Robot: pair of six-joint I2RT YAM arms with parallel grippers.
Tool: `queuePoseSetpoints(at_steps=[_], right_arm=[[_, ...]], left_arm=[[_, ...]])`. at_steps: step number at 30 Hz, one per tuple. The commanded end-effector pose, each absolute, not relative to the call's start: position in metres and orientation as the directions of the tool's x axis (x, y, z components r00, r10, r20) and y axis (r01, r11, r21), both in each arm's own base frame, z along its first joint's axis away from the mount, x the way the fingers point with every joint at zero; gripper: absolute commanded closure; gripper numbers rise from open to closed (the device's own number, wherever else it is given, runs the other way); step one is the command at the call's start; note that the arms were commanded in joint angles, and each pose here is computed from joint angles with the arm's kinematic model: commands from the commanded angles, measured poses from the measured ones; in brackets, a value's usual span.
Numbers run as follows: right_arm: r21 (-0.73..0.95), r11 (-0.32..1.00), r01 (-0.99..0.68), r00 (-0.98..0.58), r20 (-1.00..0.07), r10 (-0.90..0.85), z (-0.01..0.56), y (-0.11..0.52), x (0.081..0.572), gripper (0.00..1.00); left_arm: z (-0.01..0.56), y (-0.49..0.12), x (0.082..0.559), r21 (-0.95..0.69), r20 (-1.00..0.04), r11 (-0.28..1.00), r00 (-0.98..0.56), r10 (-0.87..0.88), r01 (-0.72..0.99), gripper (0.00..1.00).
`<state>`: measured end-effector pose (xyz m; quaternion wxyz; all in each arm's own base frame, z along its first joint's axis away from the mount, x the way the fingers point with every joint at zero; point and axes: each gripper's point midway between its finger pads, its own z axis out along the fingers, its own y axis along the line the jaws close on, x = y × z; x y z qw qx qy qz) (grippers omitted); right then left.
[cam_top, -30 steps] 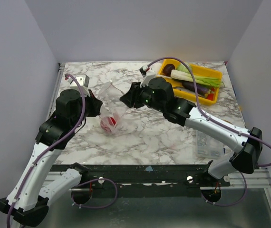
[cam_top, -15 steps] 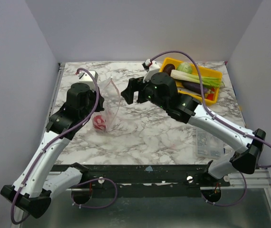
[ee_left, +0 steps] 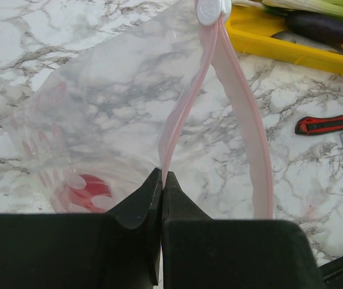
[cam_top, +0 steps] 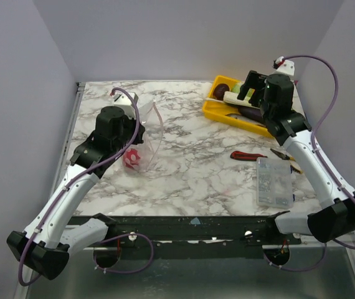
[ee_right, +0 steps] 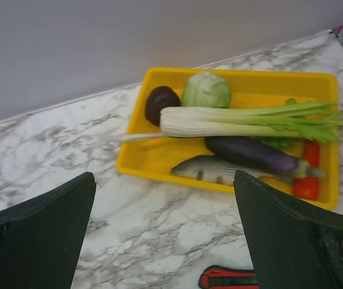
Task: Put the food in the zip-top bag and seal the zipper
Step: Pick up the fake vegetable from the bin.
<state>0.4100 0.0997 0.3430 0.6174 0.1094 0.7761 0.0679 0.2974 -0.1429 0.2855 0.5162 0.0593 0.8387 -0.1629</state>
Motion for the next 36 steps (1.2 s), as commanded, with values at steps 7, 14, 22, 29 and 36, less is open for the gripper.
queuePoseSetpoints(at_steps=[7, 14, 22, 29, 36], right_arm=[[-0.009, 0.952, 0.307, -0.512, -0.844, 0.157, 0.227, -0.037, 0.458, 0.0], [-0.255, 0.95, 0.181, -0.736, -0.676, -0.041, 0.182, -0.054, 0.473, 0.05], [-0.377, 0.926, 0.019, -0.77, -0.596, -0.227, 0.157, -0.057, 0.481, 0.06], [-0.378, 0.918, -0.121, -0.832, -0.466, -0.302, 0.103, -0.044, 0.491, 0.15], [-0.445, 0.88, -0.164, -0.819, -0.436, -0.373, 0.084, -0.042, 0.5, 0.15]], left_arm=[[0.266, -0.164, 0.283, -0.295, -0.857, 0.883, -0.51, -0.075, 0.365, 1.0], [0.258, -0.177, 0.276, -0.294, -0.846, 0.87, -0.531, -0.044, 0.396, 1.0], [0.246, -0.197, 0.271, -0.216, -0.833, 0.881, -0.55, 0.059, 0.421, 1.0], [0.241, -0.201, 0.271, -0.221, -0.821, 0.877, -0.567, 0.069, 0.426, 1.0], [0.238, -0.2, 0.274, -0.213, -0.815, 0.881, -0.574, 0.078, 0.423, 1.0]])
